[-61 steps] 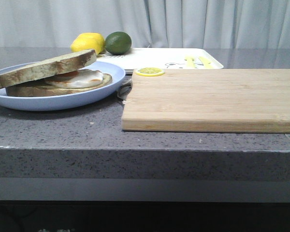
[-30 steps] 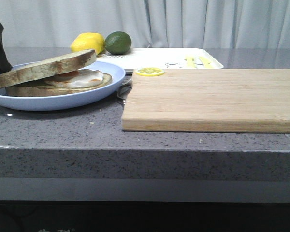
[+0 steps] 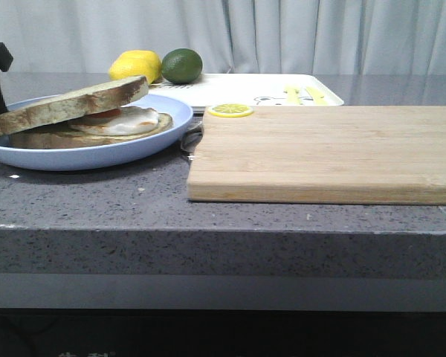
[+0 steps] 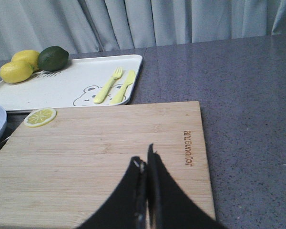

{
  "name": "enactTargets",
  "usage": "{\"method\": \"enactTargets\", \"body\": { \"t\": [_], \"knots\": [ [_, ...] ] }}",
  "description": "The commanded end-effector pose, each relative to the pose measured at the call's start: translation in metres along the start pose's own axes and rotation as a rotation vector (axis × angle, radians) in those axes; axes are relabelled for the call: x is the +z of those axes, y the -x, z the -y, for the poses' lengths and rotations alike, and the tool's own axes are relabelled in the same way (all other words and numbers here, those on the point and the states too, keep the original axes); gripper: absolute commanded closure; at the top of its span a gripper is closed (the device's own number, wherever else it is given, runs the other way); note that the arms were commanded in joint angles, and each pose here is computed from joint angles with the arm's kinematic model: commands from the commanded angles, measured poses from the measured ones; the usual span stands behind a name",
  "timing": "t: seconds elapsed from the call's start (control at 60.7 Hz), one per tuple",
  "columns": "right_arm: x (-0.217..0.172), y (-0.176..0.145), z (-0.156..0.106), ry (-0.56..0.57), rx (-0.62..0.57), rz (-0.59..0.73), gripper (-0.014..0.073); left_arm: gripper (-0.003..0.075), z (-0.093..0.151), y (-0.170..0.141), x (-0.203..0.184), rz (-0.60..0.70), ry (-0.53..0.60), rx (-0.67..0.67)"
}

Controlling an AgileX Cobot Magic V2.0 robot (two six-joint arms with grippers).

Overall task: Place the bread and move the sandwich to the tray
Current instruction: 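Grasp the rim of the blue plate with the left gripper, then lift the plate with the left gripper and carry it onto the white tray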

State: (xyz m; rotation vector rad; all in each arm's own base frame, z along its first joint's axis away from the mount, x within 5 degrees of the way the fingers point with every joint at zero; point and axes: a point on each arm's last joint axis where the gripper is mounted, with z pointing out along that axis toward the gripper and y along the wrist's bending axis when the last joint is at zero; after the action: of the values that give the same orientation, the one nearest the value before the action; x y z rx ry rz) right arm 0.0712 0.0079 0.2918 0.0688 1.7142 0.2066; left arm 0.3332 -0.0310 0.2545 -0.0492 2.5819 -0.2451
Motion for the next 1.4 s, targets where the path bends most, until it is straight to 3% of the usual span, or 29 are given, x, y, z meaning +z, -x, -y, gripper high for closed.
{"method": "enactTargets", "body": {
  "t": [0.0, 0.198, 0.56, 0.906, 1.103, 1.383],
  "knots": [
    [-0.002, 0.016, -0.001, 0.002, 0.003, 0.103, 0.0655, 0.0509, 0.007, 0.013, -0.019, 0.102, -0.024, -0.003],
    [-0.002, 0.016, -0.001, 0.002, 0.003, 0.102, 0.0655, 0.0742, 0.008, 0.014, -0.019, 0.103, -0.031, -0.01],
    [-0.002, 0.016, -0.001, 0.002, 0.003, 0.102, 0.0655, 0.074, 0.017, 0.034, -0.042, 0.101, -0.063, 0.004],
    [-0.002, 0.015, -0.001, 0.001, 0.003, 0.097, 0.0655, 0.074, 0.043, 0.086, -0.105, 0.257, -0.218, -0.019],
    [-0.002, 0.015, -0.001, 0.001, 0.003, 0.096, 0.0655, 0.074, 0.055, 0.11, -0.096, 0.266, -0.334, -0.045],
    [-0.002, 0.015, -0.001, 0.001, 0.003, 0.094, 0.0655, 0.0741, 0.067, 0.151, -0.047, 0.194, -0.488, -0.062]
  ]
}}
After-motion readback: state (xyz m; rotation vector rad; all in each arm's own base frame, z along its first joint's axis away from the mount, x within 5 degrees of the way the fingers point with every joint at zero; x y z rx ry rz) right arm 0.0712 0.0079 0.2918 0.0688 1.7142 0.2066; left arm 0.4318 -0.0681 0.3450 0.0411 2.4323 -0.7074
